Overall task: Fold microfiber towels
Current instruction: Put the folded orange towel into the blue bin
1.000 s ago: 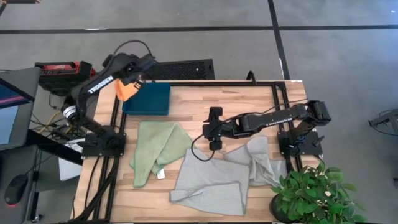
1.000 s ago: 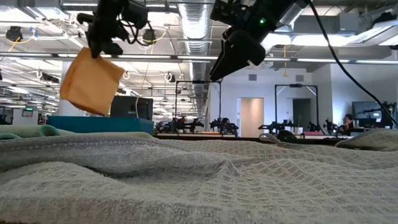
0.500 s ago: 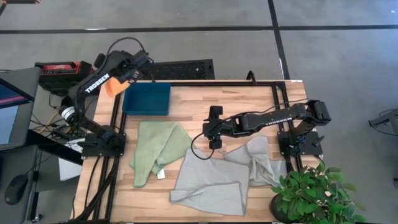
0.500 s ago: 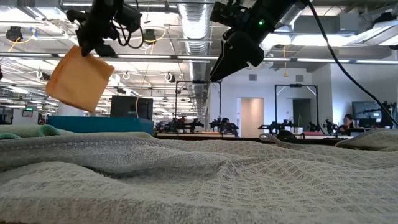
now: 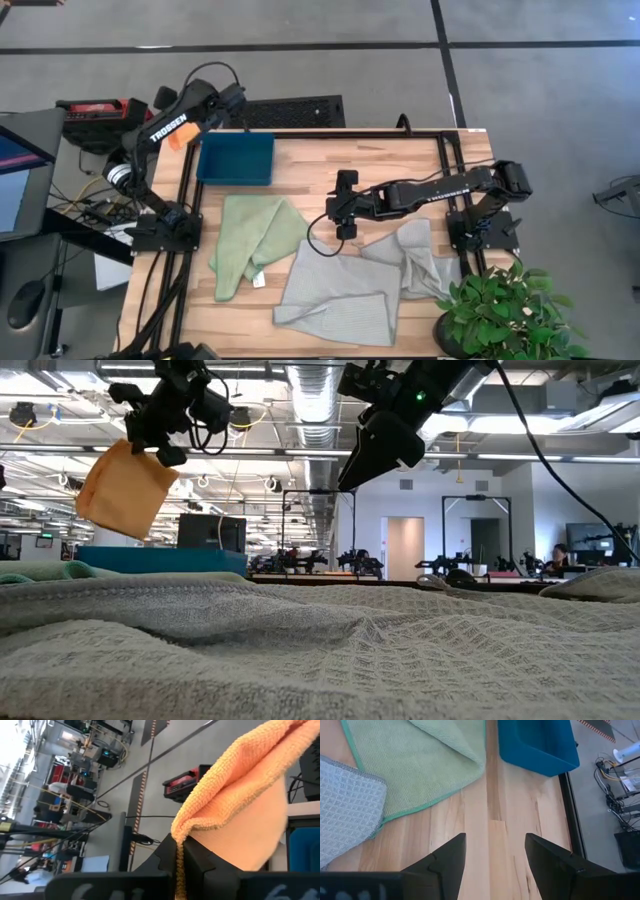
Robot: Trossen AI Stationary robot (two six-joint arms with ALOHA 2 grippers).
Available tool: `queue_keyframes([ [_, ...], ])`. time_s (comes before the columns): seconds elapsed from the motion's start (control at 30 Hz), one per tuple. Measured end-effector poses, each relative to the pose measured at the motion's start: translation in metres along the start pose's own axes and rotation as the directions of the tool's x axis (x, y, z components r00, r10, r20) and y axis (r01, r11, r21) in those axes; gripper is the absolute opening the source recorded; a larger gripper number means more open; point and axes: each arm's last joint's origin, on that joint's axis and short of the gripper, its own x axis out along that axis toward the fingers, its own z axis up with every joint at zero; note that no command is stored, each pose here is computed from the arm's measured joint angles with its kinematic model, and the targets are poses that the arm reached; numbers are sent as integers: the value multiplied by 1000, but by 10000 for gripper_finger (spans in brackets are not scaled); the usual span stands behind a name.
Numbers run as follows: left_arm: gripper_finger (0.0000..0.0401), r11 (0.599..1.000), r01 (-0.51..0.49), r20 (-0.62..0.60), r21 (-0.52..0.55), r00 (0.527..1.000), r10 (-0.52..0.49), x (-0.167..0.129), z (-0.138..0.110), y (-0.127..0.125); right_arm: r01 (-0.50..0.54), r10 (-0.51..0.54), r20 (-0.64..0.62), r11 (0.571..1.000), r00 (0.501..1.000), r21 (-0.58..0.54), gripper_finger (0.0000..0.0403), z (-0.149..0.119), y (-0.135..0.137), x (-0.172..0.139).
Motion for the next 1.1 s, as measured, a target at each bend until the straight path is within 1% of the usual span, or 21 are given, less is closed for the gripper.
queue_keyframes([
  [0.13, 0, 1000, 0, -5, -21, 1000, 0, 1, 1, -3, 0, 0, 0, 1000, 1000, -1, 228, 0, 0, 0],
  [0.27, 0, 999, 3, -27, -45, 1000, -5, 5, 0, -12, 0, 0, 0, 1000, 1000, -8, 228, 0, 0, 0],
  [0.43, 0, 999, -50, -35, -9, 998, 50, 14, -7, -25, 0, 0, 0, 1000, 1000, -10, 228, 0, 0, 0],
  [0.57, 0, 997, -77, -26, -10, 997, 77, 17, -10, -27, -1, 1, -3, 1000, 1000, -12, 228, 0, 0, 0],
  [0.77, 0, 996, -78, -26, -37, 997, 77, 17, -10, -27, -1, 1, -3, 1000, 1000, -13, 228, 0, 0, 0],
  [1.1, 0, 995, -87, -19, -51, 996, 86, 17, -10, -27, -1, 1, -3, 1000, 1000, -13, 228, 0, 0, 0],
])
